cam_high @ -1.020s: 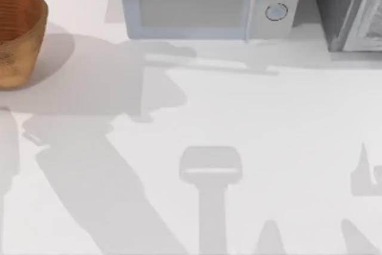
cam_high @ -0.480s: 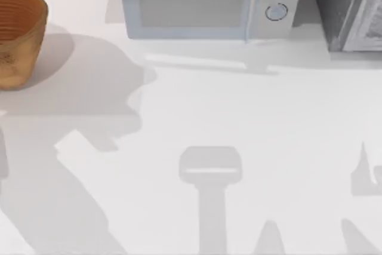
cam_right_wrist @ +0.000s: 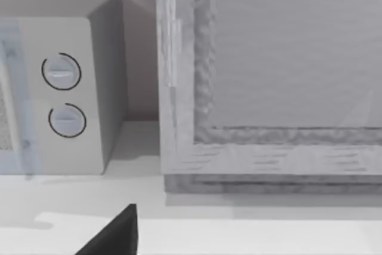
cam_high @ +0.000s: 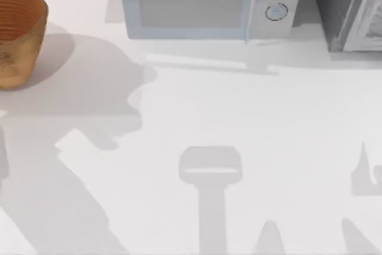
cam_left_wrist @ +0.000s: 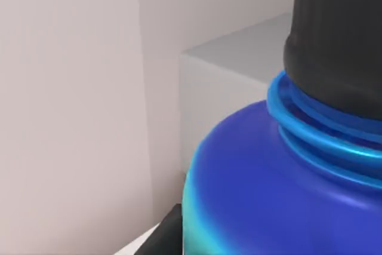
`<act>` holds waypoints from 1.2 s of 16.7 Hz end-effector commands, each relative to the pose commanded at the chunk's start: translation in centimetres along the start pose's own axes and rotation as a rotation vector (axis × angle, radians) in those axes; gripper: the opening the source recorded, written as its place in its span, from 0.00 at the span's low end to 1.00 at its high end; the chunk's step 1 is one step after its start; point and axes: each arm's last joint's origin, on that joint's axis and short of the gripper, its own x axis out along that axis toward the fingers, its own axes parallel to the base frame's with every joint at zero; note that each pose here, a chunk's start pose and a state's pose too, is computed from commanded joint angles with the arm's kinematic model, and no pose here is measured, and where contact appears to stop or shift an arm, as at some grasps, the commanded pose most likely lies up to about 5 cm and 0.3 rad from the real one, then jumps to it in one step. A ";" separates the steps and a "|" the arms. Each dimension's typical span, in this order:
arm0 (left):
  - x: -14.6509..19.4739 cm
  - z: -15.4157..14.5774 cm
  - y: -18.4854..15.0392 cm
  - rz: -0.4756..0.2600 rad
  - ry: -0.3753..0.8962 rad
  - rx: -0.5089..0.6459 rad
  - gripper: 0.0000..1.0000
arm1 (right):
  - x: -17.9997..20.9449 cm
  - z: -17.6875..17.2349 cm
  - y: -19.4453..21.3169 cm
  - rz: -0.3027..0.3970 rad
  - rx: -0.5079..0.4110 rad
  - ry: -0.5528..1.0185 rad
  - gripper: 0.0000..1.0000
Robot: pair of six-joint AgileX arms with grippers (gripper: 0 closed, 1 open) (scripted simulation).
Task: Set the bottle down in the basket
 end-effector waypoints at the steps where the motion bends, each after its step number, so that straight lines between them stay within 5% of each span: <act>1: 0.3 -0.2 0.0 0.001 0.001 0.000 0.00 | 0.0 0.0 0.0 0.000 0.000 0.000 1.00; 20: 5.1 -2.6 0.0 0.002 -0.005 0.003 0.00 | 0.0 0.0 0.0 0.000 0.000 0.000 1.00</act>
